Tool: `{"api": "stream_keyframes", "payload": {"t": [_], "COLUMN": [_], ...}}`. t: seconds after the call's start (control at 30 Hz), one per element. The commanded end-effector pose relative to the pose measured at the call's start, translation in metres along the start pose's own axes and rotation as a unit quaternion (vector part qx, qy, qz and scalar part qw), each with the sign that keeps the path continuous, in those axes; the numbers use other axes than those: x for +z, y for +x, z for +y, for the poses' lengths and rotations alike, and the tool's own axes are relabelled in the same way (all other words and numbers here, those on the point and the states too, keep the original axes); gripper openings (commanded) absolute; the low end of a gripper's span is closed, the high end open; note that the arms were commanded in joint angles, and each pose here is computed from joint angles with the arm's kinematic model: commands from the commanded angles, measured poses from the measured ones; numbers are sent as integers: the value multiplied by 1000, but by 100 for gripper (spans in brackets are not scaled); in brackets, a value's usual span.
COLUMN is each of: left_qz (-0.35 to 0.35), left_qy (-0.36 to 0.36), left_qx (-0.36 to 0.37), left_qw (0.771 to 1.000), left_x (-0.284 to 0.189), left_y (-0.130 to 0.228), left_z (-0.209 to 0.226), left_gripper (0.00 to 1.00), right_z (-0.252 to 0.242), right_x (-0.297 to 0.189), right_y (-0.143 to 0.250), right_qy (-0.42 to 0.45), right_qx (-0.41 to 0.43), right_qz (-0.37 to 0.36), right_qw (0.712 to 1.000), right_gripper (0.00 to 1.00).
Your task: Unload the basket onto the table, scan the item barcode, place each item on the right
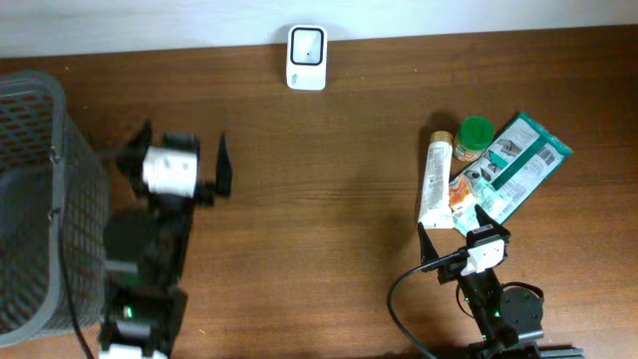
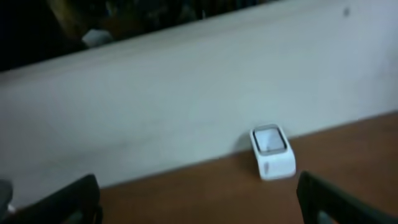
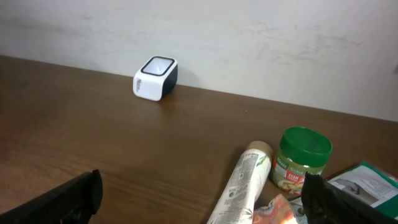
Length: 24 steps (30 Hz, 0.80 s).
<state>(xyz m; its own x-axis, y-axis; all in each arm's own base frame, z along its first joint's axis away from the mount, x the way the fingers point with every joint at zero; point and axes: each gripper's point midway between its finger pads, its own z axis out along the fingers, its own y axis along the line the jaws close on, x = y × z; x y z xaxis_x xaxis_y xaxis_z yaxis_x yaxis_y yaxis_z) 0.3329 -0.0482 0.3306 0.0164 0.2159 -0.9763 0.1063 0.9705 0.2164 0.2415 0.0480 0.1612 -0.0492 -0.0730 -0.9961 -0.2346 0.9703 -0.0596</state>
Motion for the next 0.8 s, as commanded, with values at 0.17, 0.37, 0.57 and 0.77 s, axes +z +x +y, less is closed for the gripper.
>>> {"api": "stream_keyframes", "payload": {"t": [0.17,0.37,0.57,0.77], "left_qz": [-51,31,42,42], "left_qy": [-38,-20,-17,-17], "left_qx": [15,66,65,65], "left_qw": [998,997,997,997], "left_x": [-79,-89,-90,-90], "left_y": [116,171,176,176], "left_z": [2,-9,-11,-11], "left_gripper": [99,99,99,99], "right_z": [0,0,0,0], "right_x": [0,0,0,0], "right_y": [2,2,2,2], "right_qy": [-3,-3,-3,-3], "right_qx": [-1,-1,-1,-1], "right_qz": [0,0,-1,0], "right_qw": [1000,1000,1000,1000], "right_gripper": [98,98,98,98]}}
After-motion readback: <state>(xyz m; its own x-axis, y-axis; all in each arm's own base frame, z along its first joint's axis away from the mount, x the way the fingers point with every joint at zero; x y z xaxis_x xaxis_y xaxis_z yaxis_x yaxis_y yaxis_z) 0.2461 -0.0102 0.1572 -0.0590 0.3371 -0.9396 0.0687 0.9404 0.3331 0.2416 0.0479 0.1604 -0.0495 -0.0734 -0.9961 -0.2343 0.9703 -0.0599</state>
